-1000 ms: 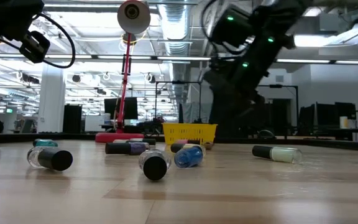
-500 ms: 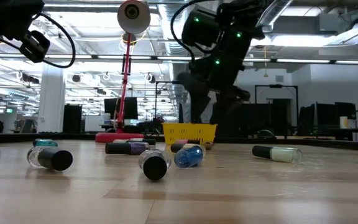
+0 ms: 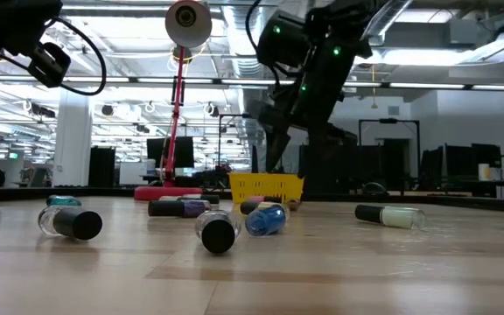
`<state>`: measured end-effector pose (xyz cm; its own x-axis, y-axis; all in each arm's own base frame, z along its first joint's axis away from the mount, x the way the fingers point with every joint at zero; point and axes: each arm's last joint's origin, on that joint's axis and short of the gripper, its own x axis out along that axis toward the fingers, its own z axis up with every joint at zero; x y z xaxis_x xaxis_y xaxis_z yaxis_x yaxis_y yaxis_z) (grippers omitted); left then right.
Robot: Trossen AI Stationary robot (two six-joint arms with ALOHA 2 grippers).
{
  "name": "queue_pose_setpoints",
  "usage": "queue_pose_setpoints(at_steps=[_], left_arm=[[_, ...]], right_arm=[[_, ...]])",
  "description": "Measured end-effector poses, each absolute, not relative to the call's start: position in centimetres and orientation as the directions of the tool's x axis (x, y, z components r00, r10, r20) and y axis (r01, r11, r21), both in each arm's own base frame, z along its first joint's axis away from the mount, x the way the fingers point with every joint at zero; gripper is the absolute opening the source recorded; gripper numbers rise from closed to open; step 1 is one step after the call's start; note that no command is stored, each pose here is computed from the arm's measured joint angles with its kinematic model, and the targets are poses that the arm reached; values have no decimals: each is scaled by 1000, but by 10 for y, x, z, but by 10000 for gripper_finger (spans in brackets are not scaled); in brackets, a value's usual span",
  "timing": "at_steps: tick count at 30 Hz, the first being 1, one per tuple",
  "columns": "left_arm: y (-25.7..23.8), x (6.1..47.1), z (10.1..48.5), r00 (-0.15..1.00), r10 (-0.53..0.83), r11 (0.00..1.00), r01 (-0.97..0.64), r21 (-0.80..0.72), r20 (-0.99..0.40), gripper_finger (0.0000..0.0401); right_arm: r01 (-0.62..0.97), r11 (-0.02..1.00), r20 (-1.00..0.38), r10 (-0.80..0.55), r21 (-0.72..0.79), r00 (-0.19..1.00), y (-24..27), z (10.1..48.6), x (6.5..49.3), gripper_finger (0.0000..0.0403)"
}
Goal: Pick & Place Nail Polish
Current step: Put the brown nail polish bottle into the yellow bin
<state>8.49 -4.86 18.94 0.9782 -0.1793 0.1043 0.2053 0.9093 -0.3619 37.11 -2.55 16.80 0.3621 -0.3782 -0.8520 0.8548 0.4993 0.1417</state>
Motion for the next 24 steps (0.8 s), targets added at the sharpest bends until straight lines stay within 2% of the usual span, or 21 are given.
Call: queue_pose_setpoints(at_steps=[7, 15, 24], left_arm=[[-48, 85, 190, 978, -179, 908, 207, -365, 111, 2], [-49, 85, 190, 977, -179, 907, 208, -365, 112, 2], [-48, 85, 191, 977, -179, 906, 210, -367, 117, 2]], right_arm=[[884, 426, -855, -371, 189, 362, -24, 142, 358, 282], [876, 427, -841, -368, 226, 397, -22, 131, 354, 282], [882, 436, -861, -364, 180, 356, -18, 115, 353, 282]])
